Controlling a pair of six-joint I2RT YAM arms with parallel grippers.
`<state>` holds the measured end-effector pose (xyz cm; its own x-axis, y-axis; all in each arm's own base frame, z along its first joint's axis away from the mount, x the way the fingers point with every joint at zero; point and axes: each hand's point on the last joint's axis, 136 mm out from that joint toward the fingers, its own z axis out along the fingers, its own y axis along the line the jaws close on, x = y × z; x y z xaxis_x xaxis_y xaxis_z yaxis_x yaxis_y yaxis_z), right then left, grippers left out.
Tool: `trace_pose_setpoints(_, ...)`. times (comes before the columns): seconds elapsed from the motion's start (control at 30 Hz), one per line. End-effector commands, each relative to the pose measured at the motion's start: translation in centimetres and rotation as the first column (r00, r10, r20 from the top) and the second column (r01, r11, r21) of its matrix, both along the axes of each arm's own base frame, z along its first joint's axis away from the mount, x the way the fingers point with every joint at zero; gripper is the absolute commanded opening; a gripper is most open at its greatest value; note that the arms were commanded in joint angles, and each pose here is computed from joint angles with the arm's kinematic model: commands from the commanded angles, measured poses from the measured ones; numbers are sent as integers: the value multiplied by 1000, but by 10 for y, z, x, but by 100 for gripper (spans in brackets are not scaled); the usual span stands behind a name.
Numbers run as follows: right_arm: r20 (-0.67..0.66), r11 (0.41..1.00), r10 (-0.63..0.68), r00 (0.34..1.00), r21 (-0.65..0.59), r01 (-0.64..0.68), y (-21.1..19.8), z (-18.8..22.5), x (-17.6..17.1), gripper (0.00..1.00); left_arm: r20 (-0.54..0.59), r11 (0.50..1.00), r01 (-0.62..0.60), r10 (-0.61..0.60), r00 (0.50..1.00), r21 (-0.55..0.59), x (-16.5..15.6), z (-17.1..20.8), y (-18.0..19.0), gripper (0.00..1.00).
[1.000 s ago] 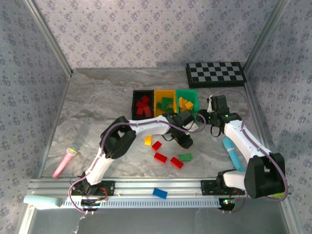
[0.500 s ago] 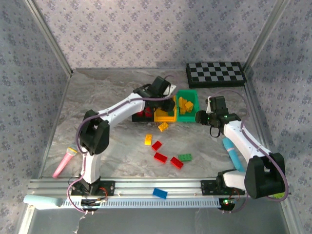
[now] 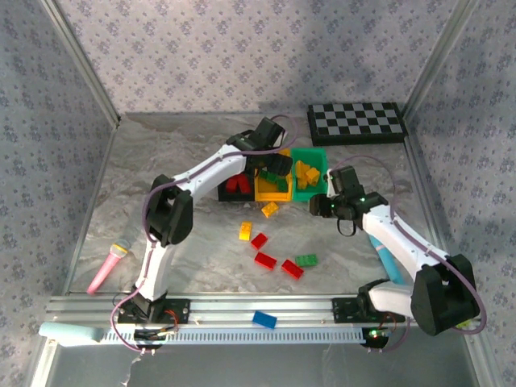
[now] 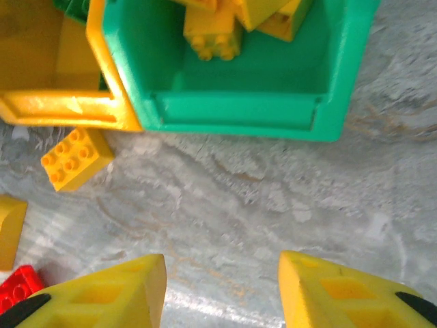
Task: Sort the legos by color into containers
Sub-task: Place the lego in the container, then move the lego to the bottom-center of the table.
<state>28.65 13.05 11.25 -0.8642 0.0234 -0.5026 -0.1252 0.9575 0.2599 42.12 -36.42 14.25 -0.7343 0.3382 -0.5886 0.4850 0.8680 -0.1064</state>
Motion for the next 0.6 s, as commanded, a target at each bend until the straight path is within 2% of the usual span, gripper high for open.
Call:
trace_pose_setpoints(0.0, -78, 1000, 16, 997, -17, -17, 5, -9, -23, 49, 50, 999, -5, 7, 999, -38, -9, 24, 3, 81)
trace_pose_setpoints(0.2, -204, 994, 109, 973, 19, -108, 28, -18, -62, 51, 112, 996, 14, -4, 994, -86, -28, 32, 6, 82)
trace_pose_setpoints(0.33, -272, 987, 152, 950, 2, -158, 34, -15, -87, 53, 143, 994, 27, -11, 990, -105, -41, 33, 7, 82)
trace_pose_setpoints(0.57, -422, 976, 215, 881, 52, -214, 49, -27, -140, 55, 142, 994, 7, 8, 990, -105, -49, 18, 14, 82)
